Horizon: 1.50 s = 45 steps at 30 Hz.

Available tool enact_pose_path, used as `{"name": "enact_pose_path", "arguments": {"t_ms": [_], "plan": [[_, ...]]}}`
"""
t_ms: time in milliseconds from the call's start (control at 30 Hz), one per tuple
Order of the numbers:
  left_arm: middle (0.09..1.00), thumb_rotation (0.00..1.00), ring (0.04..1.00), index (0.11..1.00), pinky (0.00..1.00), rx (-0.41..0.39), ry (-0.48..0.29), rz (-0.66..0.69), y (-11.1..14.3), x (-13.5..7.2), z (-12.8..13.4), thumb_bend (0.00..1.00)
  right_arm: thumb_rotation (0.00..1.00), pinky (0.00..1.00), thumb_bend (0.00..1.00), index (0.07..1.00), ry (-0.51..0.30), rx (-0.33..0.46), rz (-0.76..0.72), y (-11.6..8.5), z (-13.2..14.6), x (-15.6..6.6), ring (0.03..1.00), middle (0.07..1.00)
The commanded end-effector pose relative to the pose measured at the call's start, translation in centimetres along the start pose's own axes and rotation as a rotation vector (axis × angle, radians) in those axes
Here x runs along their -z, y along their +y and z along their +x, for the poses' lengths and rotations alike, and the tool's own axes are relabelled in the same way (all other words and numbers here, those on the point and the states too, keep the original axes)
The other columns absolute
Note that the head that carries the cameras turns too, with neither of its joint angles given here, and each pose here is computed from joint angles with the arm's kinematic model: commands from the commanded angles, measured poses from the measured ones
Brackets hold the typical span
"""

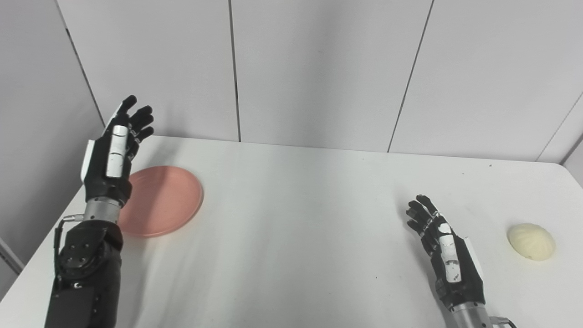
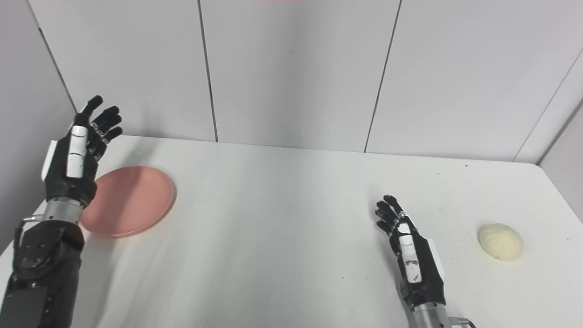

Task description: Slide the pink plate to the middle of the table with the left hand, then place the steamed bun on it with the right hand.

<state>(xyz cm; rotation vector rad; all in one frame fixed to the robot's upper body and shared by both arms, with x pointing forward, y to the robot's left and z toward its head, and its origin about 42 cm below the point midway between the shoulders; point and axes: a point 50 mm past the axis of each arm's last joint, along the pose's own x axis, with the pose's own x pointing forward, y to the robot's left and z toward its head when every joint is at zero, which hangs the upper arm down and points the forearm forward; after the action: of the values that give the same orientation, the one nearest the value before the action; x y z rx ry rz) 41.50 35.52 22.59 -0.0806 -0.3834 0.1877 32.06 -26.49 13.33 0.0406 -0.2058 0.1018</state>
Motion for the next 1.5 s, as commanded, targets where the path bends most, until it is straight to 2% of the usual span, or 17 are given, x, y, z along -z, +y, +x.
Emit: {"name": "enact_pose_path", "arguments": {"t_ms": [0, 300, 533, 700, 1067, 1200, 1333, 1467], "plan": [[0.794, 0.78, 0.81, 0.818, 0.75, -0.011, -0.143, -0.016, 1.1, -2.4, 2.5, 0.87, 0.96, 0.9, 0.8, 0.885, 0.041, 0.009, 0.024, 0.0, -1.4, 1.7, 0.885, 0.869], [0.766, 0.75, 0.764, 0.776, 0.7, -0.104, -0.107, 0.017, 4.5, 0.6, 3.1, 0.83, 0.96, 0.89, 0.79, 0.882, 0.036, -0.003, 0.022, -0.1, -1.5, 1.6, 0.876, 0.837], [0.806, 0.77, 0.778, 0.809, 0.72, -0.151, -0.063, 0.02, 6.3, 1.5, 3.2, 0.81, 0.97, 0.88, 0.8, 0.876, 0.036, -0.006, 0.021, -0.2, -1.5, 1.5, 0.864, 0.822], [0.769, 0.77, 0.761, 0.806, 0.68, -0.175, -0.04, 0.023, 7.4, 2.2, 3.1, 0.78, 0.97, 0.87, 0.8, 0.876, 0.035, -0.008, 0.024, -0.2, -1.5, 1.5, 0.859, 0.819], [0.784, 0.78, 0.753, 0.835, 0.67, -0.177, 0.03, 0.11, 8.6, 4.2, 1.7, 0.79, 0.96, 0.85, 0.8, 0.864, 0.033, -0.004, 0.025, -0.4, -1.6, 1.2, 0.849, 0.812], [0.793, 0.76, 0.773, 0.834, 0.69, -0.194, 0.067, 0.091, 8.9, 5.1, 1.1, 0.85, 0.97, 0.85, 0.81, 0.87, 0.036, -0.006, 0.023, -0.5, -1.6, 1.1, 0.849, 0.816], [0.781, 0.76, 0.767, 0.824, 0.69, -0.196, 0.094, 0.083, 8.9, 5.9, 0.6, 0.87, 0.96, 0.84, 0.82, 0.868, 0.034, -0.002, 0.027, -0.5, -1.6, 1.1, 0.848, 0.814], [0.768, 0.75, 0.757, 0.826, 0.66, -0.203, 0.132, 0.074, 8.9, 6.9, 0.1, 0.83, 0.97, 0.85, 0.81, 0.869, 0.033, -0.004, 0.018, -0.6, -1.6, 1.1, 0.856, 0.817]]}}
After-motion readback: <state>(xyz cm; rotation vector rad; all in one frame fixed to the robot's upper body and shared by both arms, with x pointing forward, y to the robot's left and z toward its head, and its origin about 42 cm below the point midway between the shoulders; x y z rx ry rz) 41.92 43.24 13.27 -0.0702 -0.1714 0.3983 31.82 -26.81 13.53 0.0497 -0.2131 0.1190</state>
